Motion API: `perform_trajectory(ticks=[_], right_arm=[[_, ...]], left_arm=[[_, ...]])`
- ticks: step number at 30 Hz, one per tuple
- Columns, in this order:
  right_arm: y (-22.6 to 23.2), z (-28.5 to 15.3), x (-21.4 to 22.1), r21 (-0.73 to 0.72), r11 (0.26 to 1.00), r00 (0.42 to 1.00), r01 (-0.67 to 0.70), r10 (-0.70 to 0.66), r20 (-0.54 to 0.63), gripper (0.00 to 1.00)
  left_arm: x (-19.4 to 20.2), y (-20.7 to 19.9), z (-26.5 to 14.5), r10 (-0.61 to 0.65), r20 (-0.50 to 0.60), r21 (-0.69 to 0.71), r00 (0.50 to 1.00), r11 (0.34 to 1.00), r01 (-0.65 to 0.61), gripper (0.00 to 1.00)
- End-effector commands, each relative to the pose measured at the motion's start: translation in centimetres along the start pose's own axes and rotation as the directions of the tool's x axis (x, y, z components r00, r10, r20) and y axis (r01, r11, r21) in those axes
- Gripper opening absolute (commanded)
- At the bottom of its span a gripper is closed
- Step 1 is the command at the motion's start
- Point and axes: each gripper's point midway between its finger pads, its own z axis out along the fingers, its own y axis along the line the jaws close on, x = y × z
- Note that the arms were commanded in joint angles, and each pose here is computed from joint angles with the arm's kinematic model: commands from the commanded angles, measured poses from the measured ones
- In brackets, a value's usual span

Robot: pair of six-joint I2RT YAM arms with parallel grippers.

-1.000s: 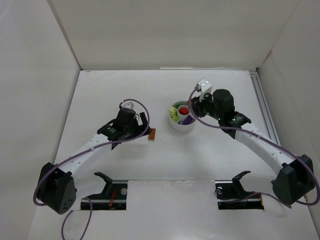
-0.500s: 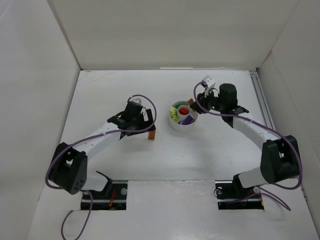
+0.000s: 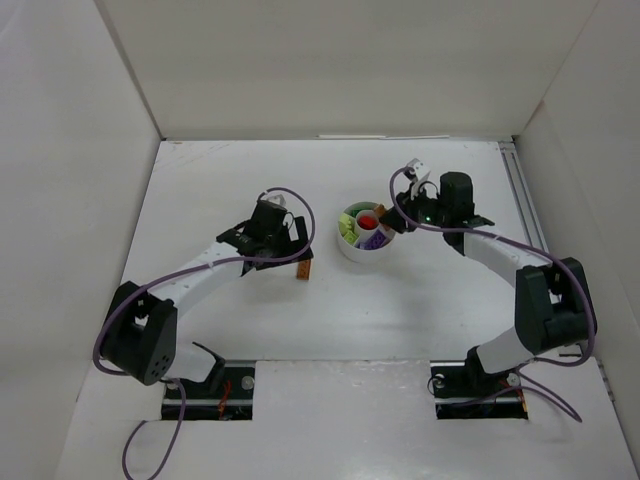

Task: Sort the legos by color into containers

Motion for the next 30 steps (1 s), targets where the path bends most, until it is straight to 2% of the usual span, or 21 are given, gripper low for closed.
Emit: perform_trajectory(ticks=[1, 9, 15, 19, 24, 28, 30], right_arm=[[-0.1, -0.1, -1.7, -0.027, 0.999, 0.997, 0.044, -0.042, 0.072, 0.47], [0.3, -0.2, -1.7, -0.046, 0.998, 0.997, 0.036, -0.033, 0.073, 0.64], [0.3, -1.1, -2.7, -0.024, 0.999, 0.994, 0.035, -0.033, 0.100, 0.64], [0.4, -2.5, -4.3, 0.041, 0.999, 0.989, 0.020, -0.026, 0.143, 0.65], [-0.4, -4.9, -5.4, 0.167, 0.986, 0.983, -0.006, -0.025, 0.182, 0.67], [-0.4, -6.0, -5.2, 0.198, 0.980, 0.983, -0.004, -0.032, 0.180, 0.68], [-0.2, -6.6, -5.4, 0.207, 0.978, 0.983, -0.005, -0.033, 0.182, 0.68]], left_arm=[[-1.7, -1.1, -0.6, 0.009, 0.042, 0.032, 0.999, 0.999, -0.011, 1.00], [-1.4, -1.5, -0.3, 0.019, 0.017, 0.050, 1.000, 0.999, -0.020, 1.00], [-1.0, -1.4, 0.4, 0.067, 0.004, 0.062, 0.998, 0.996, -0.068, 1.00], [-0.1, -0.8, 1.8, 0.138, -0.020, -0.021, 0.990, 0.990, -0.138, 0.92], [-0.3, 0.3, 3.9, 0.131, -0.046, -0.125, 0.990, 0.983, -0.136, 0.84], [-0.7, 0.0, 4.7, 0.140, -0.023, -0.185, 0.990, 0.973, -0.142, 0.73], [-0.6, 0.7, 5.3, 0.132, -0.015, -0.243, 0.991, 0.961, -0.131, 0.64]])
